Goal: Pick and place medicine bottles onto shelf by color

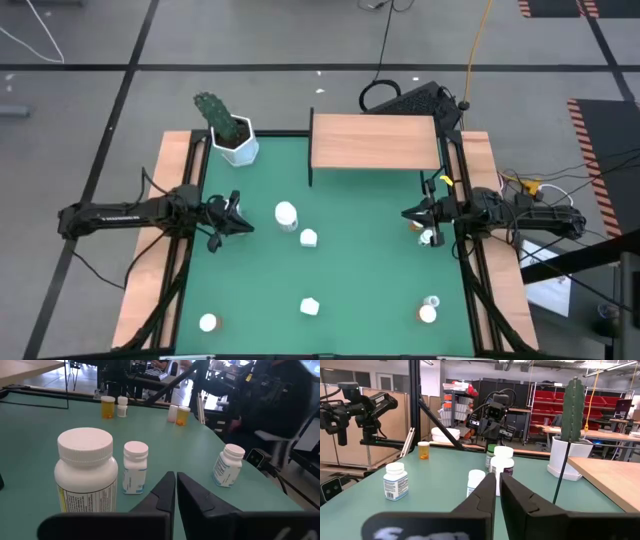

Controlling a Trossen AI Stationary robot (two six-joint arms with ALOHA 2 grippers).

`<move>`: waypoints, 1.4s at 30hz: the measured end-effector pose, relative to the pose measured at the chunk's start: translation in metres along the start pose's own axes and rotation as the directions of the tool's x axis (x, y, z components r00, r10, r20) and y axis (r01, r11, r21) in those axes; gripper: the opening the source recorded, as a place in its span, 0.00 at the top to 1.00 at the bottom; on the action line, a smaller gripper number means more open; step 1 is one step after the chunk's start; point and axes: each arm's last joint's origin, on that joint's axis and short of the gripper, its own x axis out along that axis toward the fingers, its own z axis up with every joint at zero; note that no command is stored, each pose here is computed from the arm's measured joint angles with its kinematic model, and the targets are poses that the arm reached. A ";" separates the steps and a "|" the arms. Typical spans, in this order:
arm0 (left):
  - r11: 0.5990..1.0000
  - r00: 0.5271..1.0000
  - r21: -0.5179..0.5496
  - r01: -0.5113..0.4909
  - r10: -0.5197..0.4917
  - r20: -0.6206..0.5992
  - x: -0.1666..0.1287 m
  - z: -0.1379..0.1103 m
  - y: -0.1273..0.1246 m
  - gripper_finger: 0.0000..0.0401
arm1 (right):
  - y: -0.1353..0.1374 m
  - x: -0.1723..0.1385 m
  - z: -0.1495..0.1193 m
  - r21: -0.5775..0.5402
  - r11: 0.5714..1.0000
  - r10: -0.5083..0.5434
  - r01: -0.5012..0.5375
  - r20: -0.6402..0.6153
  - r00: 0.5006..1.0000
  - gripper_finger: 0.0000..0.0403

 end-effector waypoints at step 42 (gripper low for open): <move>0.935 1.000 0.354 -0.004 0.000 0.013 0.000 0.001 0.000 0.95 | 0.000 0.000 0.004 0.345 0.938 -0.001 -0.013 0.042 0.999 0.96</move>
